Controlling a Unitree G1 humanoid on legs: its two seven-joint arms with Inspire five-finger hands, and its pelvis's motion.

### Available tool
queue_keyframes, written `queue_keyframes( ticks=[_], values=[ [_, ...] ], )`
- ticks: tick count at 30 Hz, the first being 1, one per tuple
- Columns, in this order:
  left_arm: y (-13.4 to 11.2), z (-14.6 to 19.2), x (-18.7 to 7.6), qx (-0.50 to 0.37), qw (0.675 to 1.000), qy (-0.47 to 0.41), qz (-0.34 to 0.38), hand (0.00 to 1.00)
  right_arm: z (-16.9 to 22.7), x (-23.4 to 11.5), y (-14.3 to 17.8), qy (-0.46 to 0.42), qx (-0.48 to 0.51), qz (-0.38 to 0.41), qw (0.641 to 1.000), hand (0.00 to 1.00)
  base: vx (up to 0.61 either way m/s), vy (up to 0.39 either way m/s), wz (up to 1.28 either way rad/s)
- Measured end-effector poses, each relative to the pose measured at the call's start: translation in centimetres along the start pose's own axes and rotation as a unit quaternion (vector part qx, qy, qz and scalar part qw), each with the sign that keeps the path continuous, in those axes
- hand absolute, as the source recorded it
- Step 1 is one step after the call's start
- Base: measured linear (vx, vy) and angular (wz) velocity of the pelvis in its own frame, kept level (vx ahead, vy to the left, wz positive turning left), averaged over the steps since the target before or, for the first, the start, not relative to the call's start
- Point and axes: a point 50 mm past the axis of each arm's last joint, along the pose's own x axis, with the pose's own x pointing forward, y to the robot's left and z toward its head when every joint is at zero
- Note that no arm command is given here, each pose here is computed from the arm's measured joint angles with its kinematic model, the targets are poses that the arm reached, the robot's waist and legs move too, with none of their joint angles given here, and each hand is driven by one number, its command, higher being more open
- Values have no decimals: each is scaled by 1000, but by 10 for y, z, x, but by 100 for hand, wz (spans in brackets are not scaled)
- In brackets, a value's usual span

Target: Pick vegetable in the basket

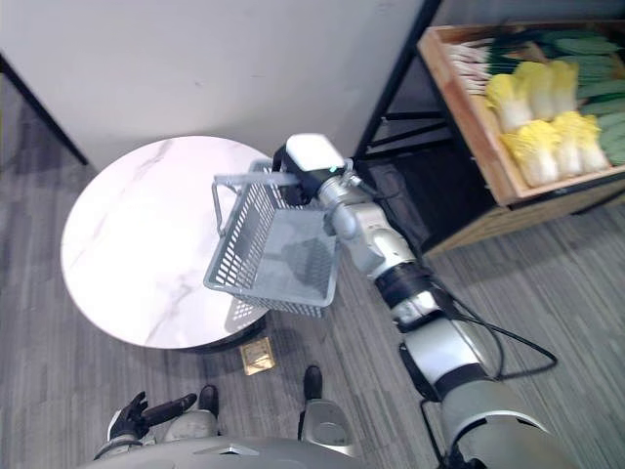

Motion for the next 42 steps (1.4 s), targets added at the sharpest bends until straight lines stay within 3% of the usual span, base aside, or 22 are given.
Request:
queue_keyframes(
  ticks=[7,11,15,21,25,32,35,42],
  values=[
    [1,-13,-3,3,1000,24,4,100,-46,-56,-50,74,87,-155,981,0,34,15,-31],
    [-2,-16,-4,20,999,25,-7,100,-71,-94,-25,142,122,-135,973,0,12,7,-6],
    [-1,-19,-5,27,999,29,-12,100,-90,-142,17,219,149,-65,962,0,-34,-8,3],
    [2,-43,-13,38,997,64,-10,100,-117,-196,20,318,144,-65,935,0,-25,-5,-4],
    [1,-45,-14,42,996,71,-14,100,-125,-216,1,350,134,-113,920,0,10,2,-16],
    [6,-48,-14,51,996,79,-6,100,-116,-222,-28,332,114,-224,909,0,3,1,1],
    [8,-47,-14,63,995,78,-4,100,-118,-232,-11,353,154,-228,894,0,9,11,5],
    [2,-49,-15,81,993,79,-18,100,-109,-296,88,530,286,-163,781,0,1,3,15]
  ],
)
